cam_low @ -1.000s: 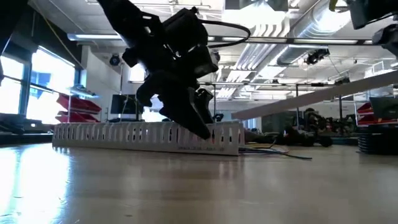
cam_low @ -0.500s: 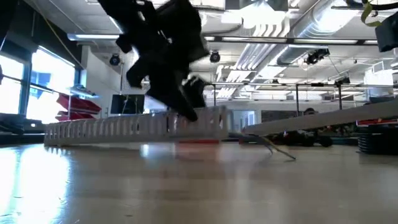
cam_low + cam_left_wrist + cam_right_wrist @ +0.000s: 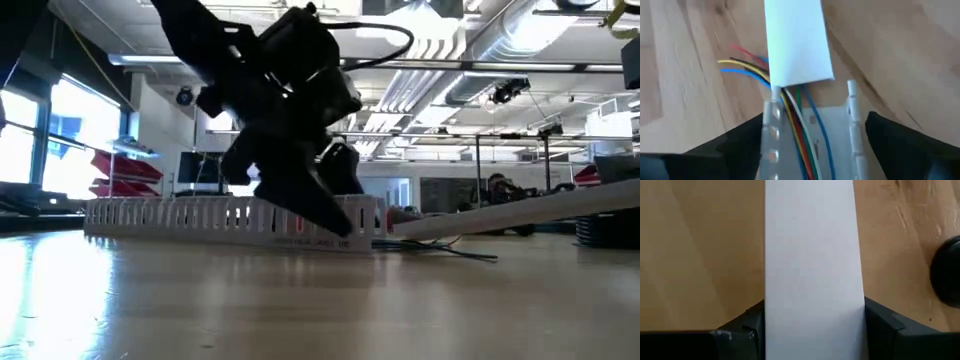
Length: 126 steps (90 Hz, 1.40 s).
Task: Ziptie cables
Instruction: Close the white cable duct
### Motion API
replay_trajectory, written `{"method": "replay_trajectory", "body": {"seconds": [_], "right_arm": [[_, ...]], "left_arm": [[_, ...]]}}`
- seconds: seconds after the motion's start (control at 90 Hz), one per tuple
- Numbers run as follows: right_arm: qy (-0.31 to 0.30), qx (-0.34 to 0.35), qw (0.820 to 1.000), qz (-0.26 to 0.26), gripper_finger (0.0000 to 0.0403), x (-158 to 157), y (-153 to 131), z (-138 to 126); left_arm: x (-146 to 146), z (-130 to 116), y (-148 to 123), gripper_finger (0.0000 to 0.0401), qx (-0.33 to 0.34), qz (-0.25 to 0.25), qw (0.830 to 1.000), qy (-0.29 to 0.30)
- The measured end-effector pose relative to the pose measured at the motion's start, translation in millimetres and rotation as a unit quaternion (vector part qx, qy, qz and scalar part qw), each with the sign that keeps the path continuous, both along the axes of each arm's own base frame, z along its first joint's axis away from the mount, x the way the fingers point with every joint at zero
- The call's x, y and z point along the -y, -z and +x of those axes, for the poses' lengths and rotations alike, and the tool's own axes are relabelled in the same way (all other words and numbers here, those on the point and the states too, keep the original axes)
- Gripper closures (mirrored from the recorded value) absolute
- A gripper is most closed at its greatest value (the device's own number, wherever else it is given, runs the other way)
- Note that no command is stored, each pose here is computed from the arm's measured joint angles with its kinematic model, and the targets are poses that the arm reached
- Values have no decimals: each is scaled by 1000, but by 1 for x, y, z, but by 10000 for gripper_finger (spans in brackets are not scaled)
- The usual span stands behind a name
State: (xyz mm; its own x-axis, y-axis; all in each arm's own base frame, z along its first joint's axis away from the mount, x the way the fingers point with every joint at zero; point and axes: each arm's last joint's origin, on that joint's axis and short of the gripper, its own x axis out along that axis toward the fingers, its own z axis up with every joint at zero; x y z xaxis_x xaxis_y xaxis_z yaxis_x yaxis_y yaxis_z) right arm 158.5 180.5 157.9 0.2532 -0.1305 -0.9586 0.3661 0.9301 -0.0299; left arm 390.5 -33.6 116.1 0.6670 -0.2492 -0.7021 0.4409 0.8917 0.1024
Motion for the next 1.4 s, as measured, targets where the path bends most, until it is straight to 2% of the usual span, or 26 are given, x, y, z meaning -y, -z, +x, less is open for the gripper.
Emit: {"method": "replay_trajectory", "body": {"seconds": [0.256, 0.378, 0.656, 0.744, 0.9, 0.989, 1.2, 1.322, 1.4], "right_arm": [[2, 26, 1000, -5, 229, -3, 0, 0], [9, 48, 999, -11, 308, -4, -1, 2], [-3, 40, 999, -11, 394, -6, -1, -3], [-3, 46, 999, -5, 386, -7, -1, -1], [-6, 48, 999, -6, 331, -7, -1, -1], [-5, 44, 999, -12, 312, -6, 0, -2], [16, 27, 999, -7, 310, -4, 8, 6], [-18, 21, 999, 18, 310, -7, 10, 13], [-18, 24, 999, 26, 316, -6, 10, 16]], "left_arm": [[7, 2, 10, 93, 1, -8, 1000, 4], [8, 3, 9, 108, 3, -10, 1000, 3], [7, 3, 9, 134, 2, -13, 1000, -1], [7, 3, 9, 135, 2, -12, 1000, -2], [7, 3, 10, 135, 1, -11, 1000, -4], [7, 3, 10, 135, 0, -11, 1000, -4], [7, 2, 10, 135, -4, -9, 1000, -6], [6, 2, 10, 135, -4, -9, 1000, -6], [6, 2, 10, 135, -4, -8, 1000, -7]]}}
